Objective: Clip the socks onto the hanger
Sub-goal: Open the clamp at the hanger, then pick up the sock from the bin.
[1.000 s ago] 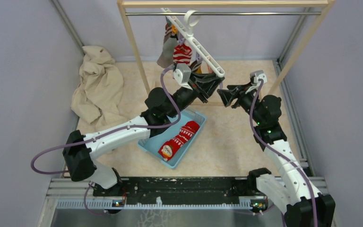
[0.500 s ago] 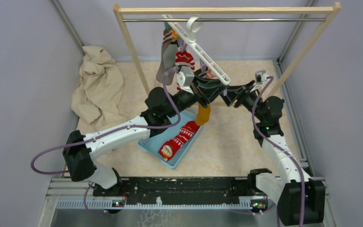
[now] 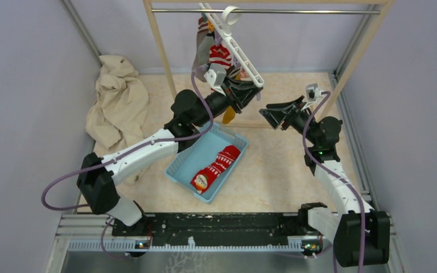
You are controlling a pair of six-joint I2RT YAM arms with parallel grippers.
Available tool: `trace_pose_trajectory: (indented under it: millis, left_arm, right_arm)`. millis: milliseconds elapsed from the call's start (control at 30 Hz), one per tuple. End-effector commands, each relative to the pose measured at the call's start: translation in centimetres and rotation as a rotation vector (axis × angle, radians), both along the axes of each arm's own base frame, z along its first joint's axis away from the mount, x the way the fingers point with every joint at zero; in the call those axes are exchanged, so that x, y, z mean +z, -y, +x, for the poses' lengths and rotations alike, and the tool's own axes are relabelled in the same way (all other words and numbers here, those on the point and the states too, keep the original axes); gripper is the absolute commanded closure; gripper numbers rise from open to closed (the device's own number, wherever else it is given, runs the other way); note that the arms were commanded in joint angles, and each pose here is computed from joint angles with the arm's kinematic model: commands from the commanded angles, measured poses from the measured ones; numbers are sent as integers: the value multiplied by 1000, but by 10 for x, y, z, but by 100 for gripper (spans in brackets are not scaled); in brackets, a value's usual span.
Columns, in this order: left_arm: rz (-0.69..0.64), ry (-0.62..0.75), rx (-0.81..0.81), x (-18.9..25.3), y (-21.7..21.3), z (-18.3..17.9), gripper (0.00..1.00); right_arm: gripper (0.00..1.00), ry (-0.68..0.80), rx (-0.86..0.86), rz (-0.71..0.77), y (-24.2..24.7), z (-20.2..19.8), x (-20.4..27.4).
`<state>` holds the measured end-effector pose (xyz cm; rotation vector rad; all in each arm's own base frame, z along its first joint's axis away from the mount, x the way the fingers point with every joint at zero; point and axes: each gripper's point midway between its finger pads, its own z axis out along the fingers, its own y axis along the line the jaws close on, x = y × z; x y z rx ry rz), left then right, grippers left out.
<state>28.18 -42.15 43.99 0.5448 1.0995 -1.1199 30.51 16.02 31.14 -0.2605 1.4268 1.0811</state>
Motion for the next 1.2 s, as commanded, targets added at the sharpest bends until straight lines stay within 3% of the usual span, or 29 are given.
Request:
trace_pose_trajectory:
  millis: [0, 233, 400, 500, 900, 1167]
  left_arm:
    - [12, -27, -46, -4, 1, 6, 100]
    - [9, -45, -60, -8, -1, 12, 100]
    - [3, -52, -51, -7, -3, 13, 100]
    - [1, -57, -52, -6, -5, 13, 100]
    - [-44, -56, -47, 10, -11, 11, 100]
    - [-40, -35, -17, 19, -21, 8, 100]
  right_arm:
    - [45, 69, 72, 0, -11, -11, 13]
    - [45, 9, 71, -122, -57, -10, -24]
    - [46, -9, 107, -24, -65, -24, -45]
    - [46, -34, 109, -55, -68, -28, -64]
    - [46, -11, 134, -464, -135, -42, -147]
    - [44, 82, 148, -750, -179, -46, -183]
